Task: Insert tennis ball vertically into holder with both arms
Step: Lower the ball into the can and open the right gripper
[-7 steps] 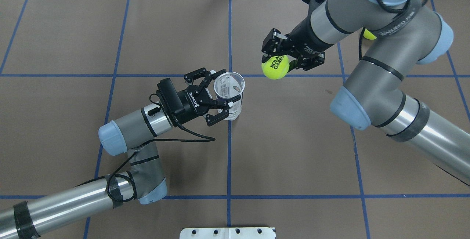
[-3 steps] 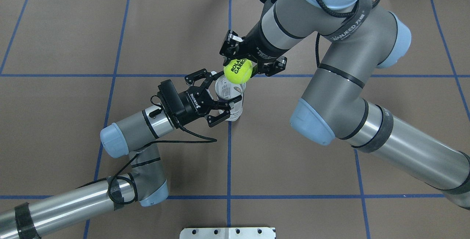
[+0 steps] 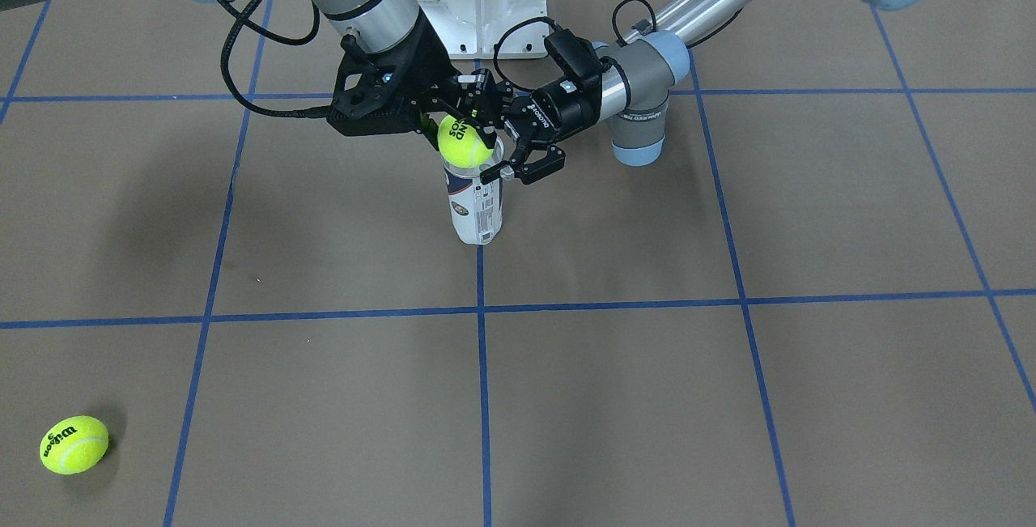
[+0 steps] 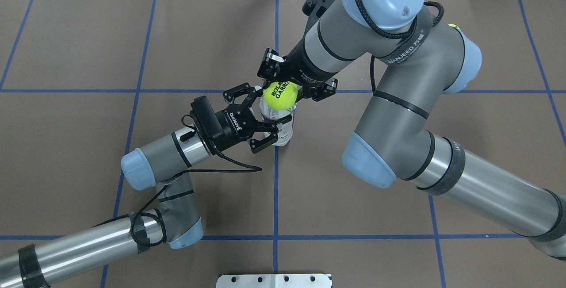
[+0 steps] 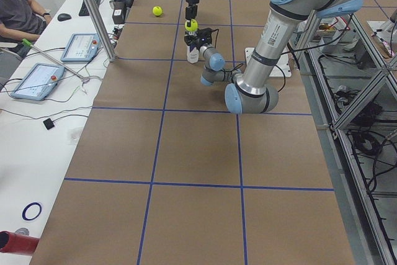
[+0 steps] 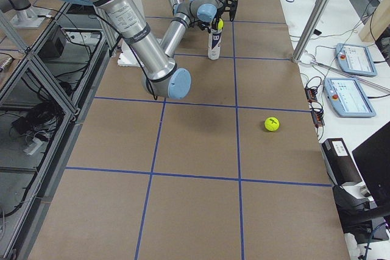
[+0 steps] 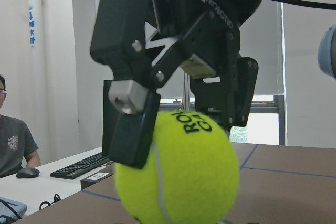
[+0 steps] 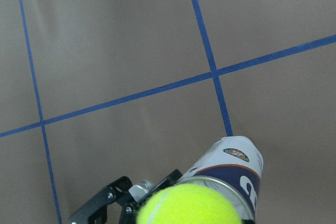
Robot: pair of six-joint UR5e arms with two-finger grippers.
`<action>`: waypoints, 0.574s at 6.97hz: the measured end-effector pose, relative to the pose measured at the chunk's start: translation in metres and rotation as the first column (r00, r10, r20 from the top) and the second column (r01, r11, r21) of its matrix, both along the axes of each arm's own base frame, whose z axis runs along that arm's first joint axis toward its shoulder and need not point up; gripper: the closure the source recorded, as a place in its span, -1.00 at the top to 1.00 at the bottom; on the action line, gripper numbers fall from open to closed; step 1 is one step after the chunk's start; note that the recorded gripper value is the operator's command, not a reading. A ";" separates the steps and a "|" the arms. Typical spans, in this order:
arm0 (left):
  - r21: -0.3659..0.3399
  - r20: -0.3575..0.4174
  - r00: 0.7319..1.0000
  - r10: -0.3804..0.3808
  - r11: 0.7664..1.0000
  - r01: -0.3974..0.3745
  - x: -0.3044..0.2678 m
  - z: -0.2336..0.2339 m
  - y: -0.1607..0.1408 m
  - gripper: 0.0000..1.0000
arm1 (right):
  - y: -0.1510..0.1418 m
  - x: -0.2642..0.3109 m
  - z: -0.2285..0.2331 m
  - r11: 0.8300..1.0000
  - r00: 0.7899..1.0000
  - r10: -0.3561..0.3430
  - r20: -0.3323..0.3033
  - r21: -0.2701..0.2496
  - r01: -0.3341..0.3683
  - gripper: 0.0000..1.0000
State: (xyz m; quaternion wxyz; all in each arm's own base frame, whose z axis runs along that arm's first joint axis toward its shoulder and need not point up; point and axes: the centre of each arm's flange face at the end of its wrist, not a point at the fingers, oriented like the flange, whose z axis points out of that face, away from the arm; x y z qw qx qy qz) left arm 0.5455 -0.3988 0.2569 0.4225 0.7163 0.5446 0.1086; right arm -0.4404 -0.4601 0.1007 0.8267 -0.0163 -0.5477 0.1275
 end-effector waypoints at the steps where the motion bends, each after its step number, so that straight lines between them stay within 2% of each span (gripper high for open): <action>1: -0.003 -0.002 1.000 -0.004 1.000 0.004 0.000 0.000 0.000 0.54 | 0.002 -0.002 0.001 1.000 1.000 -0.003 -0.002 0.000 0.003 -0.94; 2: -0.005 -0.002 1.000 -0.005 1.000 0.005 0.000 0.000 -0.001 0.54 | 0.002 -0.003 0.002 1.000 1.000 -0.005 -0.003 -0.001 0.005 -0.29; 3: -0.006 -0.002 1.000 -0.006 1.000 0.006 0.000 0.000 -0.001 0.54 | 0.002 -0.005 0.003 1.000 1.000 -0.006 -0.006 -0.003 0.006 0.19; 4: -0.006 -0.003 1.000 -0.006 1.000 0.006 0.000 0.000 -0.001 0.54 | 0.002 -0.007 0.004 1.000 1.000 -0.007 -0.008 -0.004 0.007 0.59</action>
